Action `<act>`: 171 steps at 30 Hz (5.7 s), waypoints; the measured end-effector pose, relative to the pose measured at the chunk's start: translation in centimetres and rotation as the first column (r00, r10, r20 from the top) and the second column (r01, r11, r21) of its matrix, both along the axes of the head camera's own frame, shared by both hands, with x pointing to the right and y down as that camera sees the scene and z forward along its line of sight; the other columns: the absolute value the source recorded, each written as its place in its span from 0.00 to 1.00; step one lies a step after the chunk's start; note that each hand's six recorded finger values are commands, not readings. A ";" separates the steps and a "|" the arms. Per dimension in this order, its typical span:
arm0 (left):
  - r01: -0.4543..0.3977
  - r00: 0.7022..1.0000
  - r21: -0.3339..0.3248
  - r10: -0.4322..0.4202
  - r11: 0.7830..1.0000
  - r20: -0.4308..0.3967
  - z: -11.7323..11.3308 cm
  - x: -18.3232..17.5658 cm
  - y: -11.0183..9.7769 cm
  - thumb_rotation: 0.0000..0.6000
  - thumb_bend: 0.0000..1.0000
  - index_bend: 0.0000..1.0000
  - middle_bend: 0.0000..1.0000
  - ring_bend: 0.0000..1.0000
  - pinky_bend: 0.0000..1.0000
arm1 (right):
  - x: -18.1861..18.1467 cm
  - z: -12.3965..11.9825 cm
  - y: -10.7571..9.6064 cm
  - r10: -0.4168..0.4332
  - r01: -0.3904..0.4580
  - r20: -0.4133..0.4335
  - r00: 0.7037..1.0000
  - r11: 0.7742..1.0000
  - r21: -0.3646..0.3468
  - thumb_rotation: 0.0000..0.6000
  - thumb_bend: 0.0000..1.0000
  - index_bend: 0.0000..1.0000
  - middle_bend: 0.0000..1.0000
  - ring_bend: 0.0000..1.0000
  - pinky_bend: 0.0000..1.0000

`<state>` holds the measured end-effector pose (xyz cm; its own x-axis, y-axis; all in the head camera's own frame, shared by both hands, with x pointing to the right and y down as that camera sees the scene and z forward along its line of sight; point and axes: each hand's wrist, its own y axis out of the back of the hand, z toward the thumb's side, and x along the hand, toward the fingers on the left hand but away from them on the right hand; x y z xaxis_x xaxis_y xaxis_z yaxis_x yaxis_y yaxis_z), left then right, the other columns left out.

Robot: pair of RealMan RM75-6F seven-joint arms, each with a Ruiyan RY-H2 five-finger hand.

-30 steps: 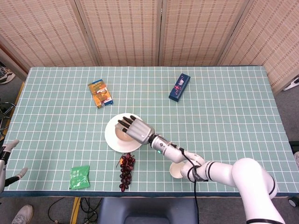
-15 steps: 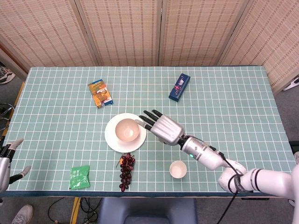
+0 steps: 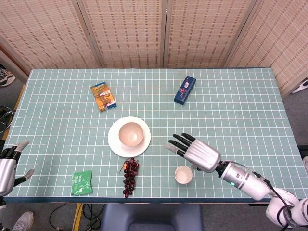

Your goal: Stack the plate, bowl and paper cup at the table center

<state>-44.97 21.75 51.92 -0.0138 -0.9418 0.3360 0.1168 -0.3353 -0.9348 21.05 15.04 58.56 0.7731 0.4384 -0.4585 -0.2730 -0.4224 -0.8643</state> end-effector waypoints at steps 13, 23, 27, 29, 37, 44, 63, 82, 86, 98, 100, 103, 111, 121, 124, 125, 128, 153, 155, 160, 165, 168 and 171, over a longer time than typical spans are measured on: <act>0.001 1.000 -0.066 -0.001 0.998 0.009 0.2 -0.1 0.5 1.00 0.00 0.19 0.30 0.35 0.45 | 0.3 1.8 4.2 -0.104 0.096 -0.064 0.993 0.989 -0.114 1.00 0.00 0.00 0.02 0.00 0.13; 0.001 1.000 -0.089 0.000 0.996 0.006 0.6 0.2 1.1 1.00 0.00 0.19 0.29 0.35 0.45 | 0.7 2.8 6.3 -0.149 0.132 -0.089 0.985 0.975 -0.178 1.00 0.00 0.00 0.01 0.00 0.13; 0.003 1.000 -0.089 -0.003 0.996 0.009 0.6 0.1 1.1 1.00 0.00 0.19 0.29 0.35 0.45 | 0.4 4.0 6.7 -0.164 0.140 -0.107 0.981 0.970 -0.197 1.00 0.00 0.00 0.01 0.00 0.13; 0.007 1.000 -0.090 -0.007 0.996 0.008 0.6 0.0 1.2 1.00 0.00 0.19 0.29 0.35 0.45 | 0.2 4.5 6.7 -0.159 0.135 -0.109 0.981 0.970 -0.203 1.00 0.00 0.00 0.04 0.00 0.15; 0.017 1.000 -0.092 -0.017 0.996 0.010 0.7 -0.3 1.4 1.00 0.00 0.19 0.29 0.35 0.45 | -0.3 6.7 6.2 -0.138 0.108 -0.123 0.983 0.970 -0.219 1.00 0.16 0.12 0.18 0.09 0.31; 0.024 1.000 -0.091 -0.023 0.996 0.014 0.7 -0.5 1.5 1.00 0.00 0.19 0.29 0.35 0.45 | -0.4 7.5 5.7 -0.106 0.075 -0.122 0.987 0.969 -0.236 1.00 0.21 0.31 0.28 0.19 0.47; 0.030 0.999 -0.077 -0.029 0.997 0.022 0.2 -0.9 1.5 1.00 0.00 0.19 0.29 0.35 0.45 | -4.2 5.1 0.1 -0.006 0.004 -0.011 1.000 0.986 -0.168 1.00 0.25 0.36 0.32 0.24 0.54; 0.057 0.998 -0.062 -0.055 0.996 0.040 -0.7 -2.0 2.0 1.00 0.00 0.19 0.29 0.35 0.45 | -16.4 7.2 -7.6 0.071 -0.071 -0.005 0.997 0.983 -0.167 1.00 0.25 0.36 0.31 0.25 0.52; 0.062 0.997 -0.062 -0.060 0.996 0.044 -0.8 -2.2 2.2 1.00 0.00 0.19 0.29 0.35 0.45 | -18.3 8.1 -8.3 0.094 -0.094 -0.007 0.996 0.980 -0.178 1.00 0.25 0.36 0.30 0.23 0.48; 0.072 0.996 -0.065 -0.069 0.995 0.050 -0.9 -2.7 2.5 1.00 0.00 0.19 0.28 0.35 0.45 | -21.6 10.9 -9.4 0.136 -0.141 -0.038 0.990 0.973 -0.184 1.00 0.23 0.36 0.24 0.17 0.34; 0.074 0.996 -0.067 -0.070 0.995 0.051 -0.9 -2.7 2.6 1.00 0.00 0.19 0.28 0.35 0.45 | -22.0 11.2 -9.4 0.136 -0.141 -0.041 0.990 0.973 -0.184 1.00 0.23 0.35 0.22 0.16 0.32; 0.076 0.996 -0.067 -0.073 0.995 0.052 -0.9 -2.8 2.6 1.00 0.00 0.19 0.28 0.35 0.45 | -22.4 11.6 -9.4 0.137 -0.143 -0.048 0.989 0.972 -0.185 1.00 0.22 0.32 0.20 0.14 0.29; 0.081 0.996 -0.069 -0.077 0.994 0.051 -0.8 -3.0 2.7 1.00 0.00 0.19 0.28 0.35 0.45 | -22.6 12.0 -9.4 0.129 -0.141 -0.073 0.989 0.973 -0.184 1.00 0.21 0.15 0.13 0.06 0.21; 0.078 0.996 -0.070 -0.075 0.994 0.049 -0.7 -3.1 2.6 1.00 0.00 0.19 0.28 0.35 0.45 | -21.3 9.9 -9.8 0.129 -0.133 -0.031 0.991 0.979 -0.154 1.00 0.20 0.13 0.12 0.04 0.20; 0.079 0.996 -0.069 -0.076 0.994 0.047 -0.7 -3.1 2.5 1.00 0.00 0.19 0.28 0.35 0.45 | -19.7 8.2 -10.3 0.137 -0.137 -0.008 0.991 0.982 -0.128 1.00 0.20 0.13 0.14 0.04 0.20; 0.079 0.996 -0.069 -0.075 0.995 0.047 -0.7 -3.1 2.5 1.00 0.00 0.19 0.28 0.35 0.45 | -19.0 7.6 -10.5 0.142 -0.141 -0.001 0.990 0.983 -0.118 1.00 0.20 0.13 0.14 0.04 0.20; 0.076 0.996 -0.066 -0.073 0.995 0.042 -0.7 -3.1 2.3 1.00 0.00 0.19 0.28 0.35 0.45 | -16.3 5.6 -11.1 0.168 -0.166 0.023 0.986 0.983 -0.076 1.00 0.20 0.13 0.16 0.04 0.20; 0.072 0.997 -0.055 -0.070 0.996 0.036 0.5 -2.2 1.4 1.00 0.00 0.19 0.28 0.34 0.43 | 15.1 -2.8 -1.8 0.570 -0.562 -0.006 0.821 0.810 0.166 1.00 0.26 0.20 0.27 0.14 0.29; 0.070 0.997 -0.053 -0.068 0.996 0.031 0.4 -1.9 1.4 1.00 0.00 0.19 0.28 0.34 0.43 | 16.9 -3.3 -0.5 0.602 -0.591 -0.006 0.799 0.786 0.182 1.00 0.26 0.20 0.27 0.14 0.29; 0.071 0.997 -0.056 -0.070 0.996 0.020 0.5 -1.5 1.6 1.00 0.00 0.19 0.28 0.33 0.41 | 20.9 -4.8 3.0 0.680 -0.662 -0.018 0.733 0.719 0.212 1.00 0.26 0.20 0.27 0.14 0.29; 0.076 0.997 -0.058 -0.075 0.995 0.022 0.9 -1.4 1.9 1.00 0.00 0.19 0.28 0.33 0.41 | 23.2 -6.1 5.9 0.730 -0.708 -0.020 0.683 0.668 0.230 1.00 0.26 0.20 0.27 0.14 0.29; 0.070 0.997 -0.058 -0.069 0.996 0.019 1.0 -1.2 1.8 1.00 0.00 0.19 0.28 0.33 0.40 | 23.8 -6.6 7.0 0.747 -0.724 -0.019 0.665 0.651 0.230 1.00 0.26 0.21 0.27 0.14 0.29; 0.067 0.998 -0.055 -0.066 0.996 0.015 1.1 -1.0 1.8 1.00 0.00 0.19 0.28 0.33 0.40 | 24.1 -6.8 7.4 0.755 -0.732 -0.014 0.656 0.640 0.231 1.00 0.26 0.21 0.27 0.14 0.29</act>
